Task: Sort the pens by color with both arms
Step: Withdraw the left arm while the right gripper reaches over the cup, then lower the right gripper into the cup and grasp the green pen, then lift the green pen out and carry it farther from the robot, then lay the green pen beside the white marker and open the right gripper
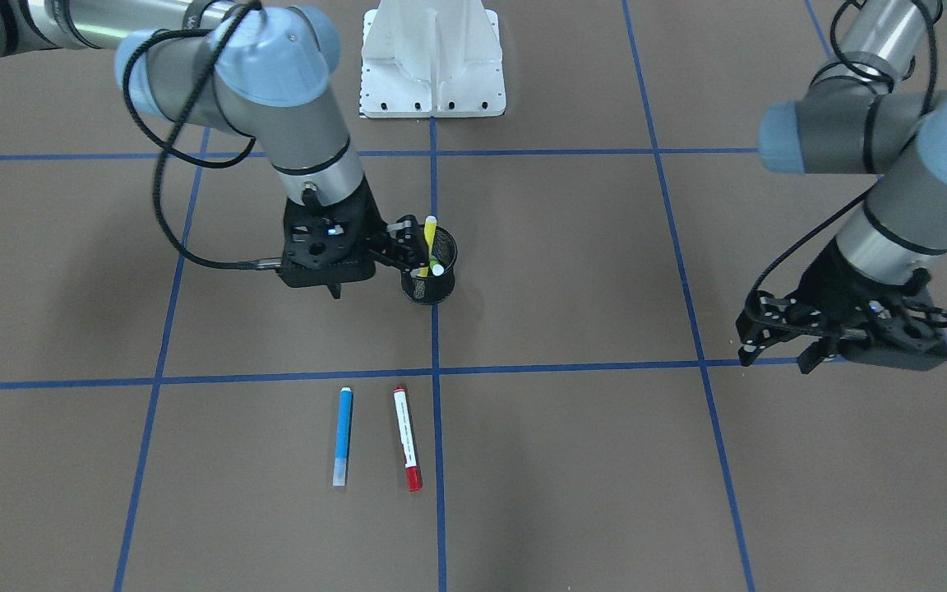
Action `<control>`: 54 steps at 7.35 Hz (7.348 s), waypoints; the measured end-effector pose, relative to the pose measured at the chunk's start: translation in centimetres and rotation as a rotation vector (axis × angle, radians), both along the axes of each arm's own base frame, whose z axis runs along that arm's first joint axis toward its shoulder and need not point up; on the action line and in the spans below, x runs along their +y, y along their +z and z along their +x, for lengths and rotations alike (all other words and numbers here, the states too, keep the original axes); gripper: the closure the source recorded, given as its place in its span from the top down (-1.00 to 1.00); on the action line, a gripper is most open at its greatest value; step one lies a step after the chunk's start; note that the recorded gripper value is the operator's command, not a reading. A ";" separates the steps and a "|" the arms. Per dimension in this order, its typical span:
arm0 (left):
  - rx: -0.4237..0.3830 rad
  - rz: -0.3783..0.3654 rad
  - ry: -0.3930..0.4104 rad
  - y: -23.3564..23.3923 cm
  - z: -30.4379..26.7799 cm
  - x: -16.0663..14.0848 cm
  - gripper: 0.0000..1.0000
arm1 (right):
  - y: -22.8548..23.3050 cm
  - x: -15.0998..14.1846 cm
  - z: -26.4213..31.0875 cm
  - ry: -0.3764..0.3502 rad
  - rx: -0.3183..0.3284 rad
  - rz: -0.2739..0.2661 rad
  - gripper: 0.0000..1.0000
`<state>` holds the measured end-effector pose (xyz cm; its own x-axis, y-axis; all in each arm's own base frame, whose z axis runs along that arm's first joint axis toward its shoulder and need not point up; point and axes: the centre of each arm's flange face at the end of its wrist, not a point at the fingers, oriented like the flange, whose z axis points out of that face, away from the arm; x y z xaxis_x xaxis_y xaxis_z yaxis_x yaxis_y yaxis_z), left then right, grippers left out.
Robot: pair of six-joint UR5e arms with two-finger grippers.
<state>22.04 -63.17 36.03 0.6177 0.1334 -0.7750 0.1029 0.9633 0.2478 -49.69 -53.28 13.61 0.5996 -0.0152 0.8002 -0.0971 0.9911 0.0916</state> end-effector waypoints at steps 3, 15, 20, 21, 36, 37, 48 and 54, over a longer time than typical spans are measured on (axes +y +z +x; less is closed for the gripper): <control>0.043 -0.040 0.033 4.1 -5.1 2.6 0.56 | -2.7 -3.0 -7.0 -0.295 0.061 -0.024 0.78; 0.030 -0.057 -0.003 4.6 -5.4 3.6 0.63 | -1.2 -1.7 -10.5 -0.551 0.213 -0.037 -0.25; 0.031 -0.050 -0.009 4.2 -5.4 3.8 0.64 | -1.4 -2.2 -9.8 -0.543 0.216 -0.046 -1.00; 0.031 -0.050 -0.009 4.2 -5.4 3.8 0.64 | -1.8 -2.5 -9.2 -0.535 0.216 -0.050 -1.00; 0.043 -0.057 -0.016 3.5 -5.0 3.7 0.67 | -2.4 -3.6 -9.6 0.585 0.181 0.702 -1.00; 0.043 -0.059 -0.016 3.6 -5.0 3.7 0.67 | -1.0 -2.8 -11.3 0.626 0.211 0.727 -1.00; 0.047 -0.059 -0.015 3.3 -4.8 3.5 0.67 | 2.3 0.0 -16.5 0.490 0.368 0.840 -0.88; 0.045 -0.058 -0.015 3.3 -4.8 3.5 0.67 | 1.7 1.3 -15.8 0.452 0.318 0.842 0.41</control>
<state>17.27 -59.71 39.34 0.5833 0.0784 -0.8084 0.1271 0.9743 0.1862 -65.44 -52.03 15.33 0.8729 -0.2203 0.4353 -0.2968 0.4684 0.8322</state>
